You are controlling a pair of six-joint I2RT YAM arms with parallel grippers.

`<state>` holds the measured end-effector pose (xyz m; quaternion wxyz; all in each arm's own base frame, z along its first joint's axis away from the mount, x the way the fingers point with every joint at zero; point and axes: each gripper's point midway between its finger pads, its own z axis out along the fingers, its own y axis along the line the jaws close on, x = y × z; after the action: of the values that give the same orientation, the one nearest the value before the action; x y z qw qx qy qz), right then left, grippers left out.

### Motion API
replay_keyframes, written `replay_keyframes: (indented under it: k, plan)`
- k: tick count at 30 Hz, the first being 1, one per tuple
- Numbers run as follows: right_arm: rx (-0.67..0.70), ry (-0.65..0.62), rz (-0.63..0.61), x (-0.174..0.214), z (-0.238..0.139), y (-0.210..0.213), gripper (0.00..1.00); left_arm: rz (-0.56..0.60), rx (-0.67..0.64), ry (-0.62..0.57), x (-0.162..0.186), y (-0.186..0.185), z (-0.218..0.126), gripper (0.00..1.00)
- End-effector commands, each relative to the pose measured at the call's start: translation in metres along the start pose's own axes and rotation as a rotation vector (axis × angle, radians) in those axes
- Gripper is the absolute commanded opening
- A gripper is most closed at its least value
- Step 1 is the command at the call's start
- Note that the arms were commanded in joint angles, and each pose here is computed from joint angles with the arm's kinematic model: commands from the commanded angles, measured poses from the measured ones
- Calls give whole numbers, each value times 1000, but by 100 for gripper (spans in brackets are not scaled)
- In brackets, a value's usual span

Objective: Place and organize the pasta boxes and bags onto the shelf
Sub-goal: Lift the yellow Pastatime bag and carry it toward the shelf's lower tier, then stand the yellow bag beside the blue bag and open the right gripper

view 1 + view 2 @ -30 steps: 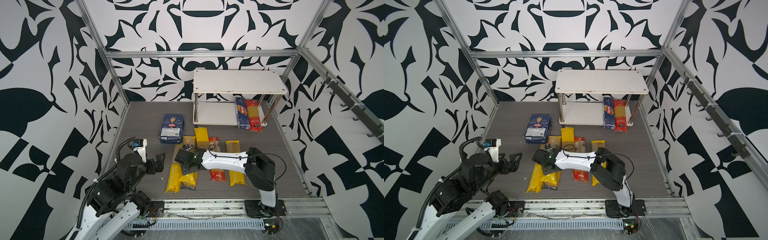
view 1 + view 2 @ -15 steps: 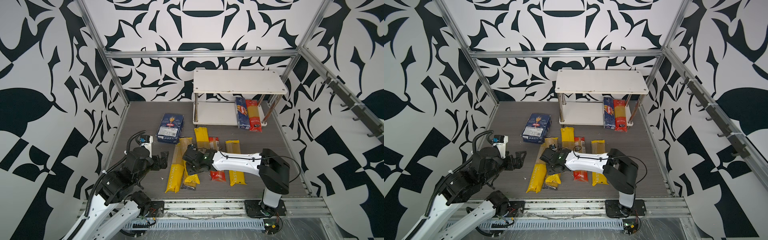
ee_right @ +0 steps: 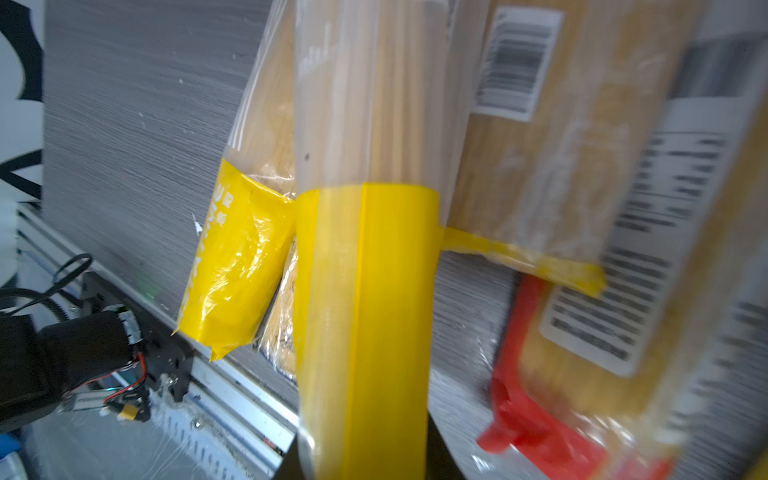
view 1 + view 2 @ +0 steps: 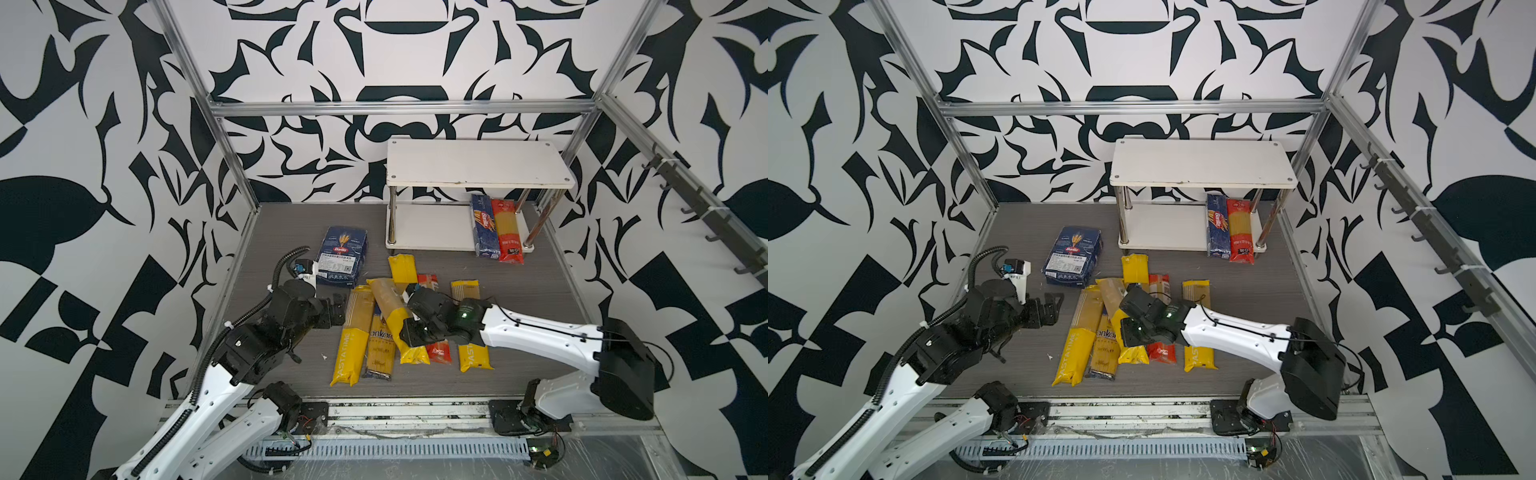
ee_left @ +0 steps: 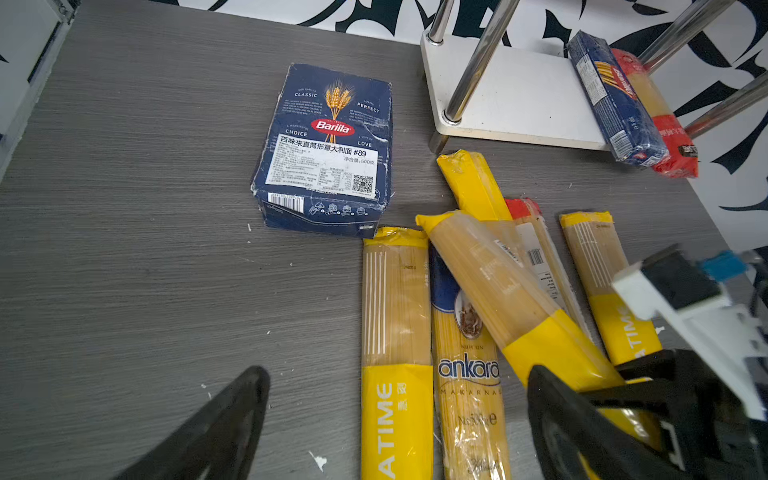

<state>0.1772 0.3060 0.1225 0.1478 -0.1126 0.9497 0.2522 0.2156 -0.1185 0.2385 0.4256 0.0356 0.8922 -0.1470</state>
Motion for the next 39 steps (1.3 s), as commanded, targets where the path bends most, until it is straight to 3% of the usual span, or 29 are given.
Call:
replay_keyframes:
  k: [1,12,17,22,29,39]
  plan:
    - [-120,-179,-39,-38,-43,21,0,-10,24,-33,-14,-7,-2,99]
    - [-70,-303,9,-69,-95,-30,0,9,17,-53,-34,-16,3,99]
    - [-14,-377,28,-98,-115,-58,0,22,-1,-40,-42,-16,16,99]
    - [26,-445,46,-137,-129,-81,0,-37,16,-63,-59,-10,27,99]
    - [49,-514,91,-198,-135,-117,0,-35,4,-110,-83,-5,35,99]
    - [49,-494,151,-283,-93,-186,0,-28,-28,-172,-102,4,44,99]
